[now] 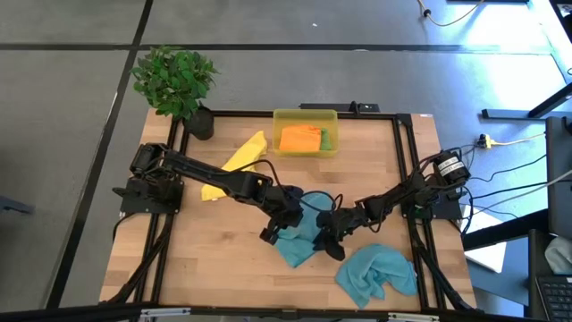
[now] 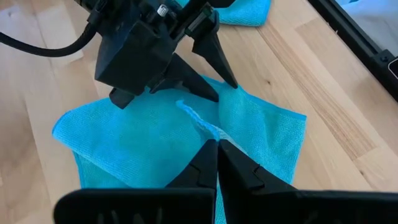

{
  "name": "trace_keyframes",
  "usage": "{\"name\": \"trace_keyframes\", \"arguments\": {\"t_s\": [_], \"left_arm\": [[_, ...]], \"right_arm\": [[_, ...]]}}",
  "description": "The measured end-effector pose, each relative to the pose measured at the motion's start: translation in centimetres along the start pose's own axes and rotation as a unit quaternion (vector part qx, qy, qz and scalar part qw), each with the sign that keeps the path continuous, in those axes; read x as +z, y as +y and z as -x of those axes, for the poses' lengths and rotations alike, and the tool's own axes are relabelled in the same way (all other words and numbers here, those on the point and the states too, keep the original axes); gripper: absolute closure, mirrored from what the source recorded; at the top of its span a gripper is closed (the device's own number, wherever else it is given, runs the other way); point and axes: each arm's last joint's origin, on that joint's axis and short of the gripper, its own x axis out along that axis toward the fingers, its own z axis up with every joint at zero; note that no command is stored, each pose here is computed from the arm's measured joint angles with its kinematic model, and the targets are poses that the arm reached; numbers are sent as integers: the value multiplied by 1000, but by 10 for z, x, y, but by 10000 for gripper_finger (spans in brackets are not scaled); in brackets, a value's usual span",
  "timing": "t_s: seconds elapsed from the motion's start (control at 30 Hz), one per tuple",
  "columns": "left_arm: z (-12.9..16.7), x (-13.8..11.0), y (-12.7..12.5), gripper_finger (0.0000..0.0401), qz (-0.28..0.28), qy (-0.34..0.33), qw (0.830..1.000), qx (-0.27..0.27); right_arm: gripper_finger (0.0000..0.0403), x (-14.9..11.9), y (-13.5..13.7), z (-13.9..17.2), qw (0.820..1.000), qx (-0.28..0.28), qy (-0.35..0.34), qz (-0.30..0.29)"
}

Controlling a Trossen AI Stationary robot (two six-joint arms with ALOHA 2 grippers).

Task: Fold microfiber towels
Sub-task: Fold the top blue microfiber cloth

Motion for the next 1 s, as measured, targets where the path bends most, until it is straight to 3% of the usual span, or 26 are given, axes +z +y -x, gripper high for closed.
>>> {"name": "trace_keyframes", "arguments": {"t_s": [0.3, 0.57, 0.73, 0.87, 1.0], "left_arm": [[0, 0, 0, 401, 0, 1, 1000, 4], [4, 3, -4, 401, -13, 7, 997, 73], [27, 11, -9, 401, -19, -14, 994, 105], [54, 18, -18, 401, -26, -42, 992, 118], [81, 22, -28, 401, -32, -54, 983, 174]], "right_arm": [[285, 1, 0, 0, 999, -9, -10, 44], [392, 6, 4, 2, 995, -1, -39, 93], [396, 15, 14, 15, 993, 3, -52, 107], [397, 23, 24, 37, 991, -26, -63, 114], [399, 30, 38, 69, 985, -59, -90, 134]]}}
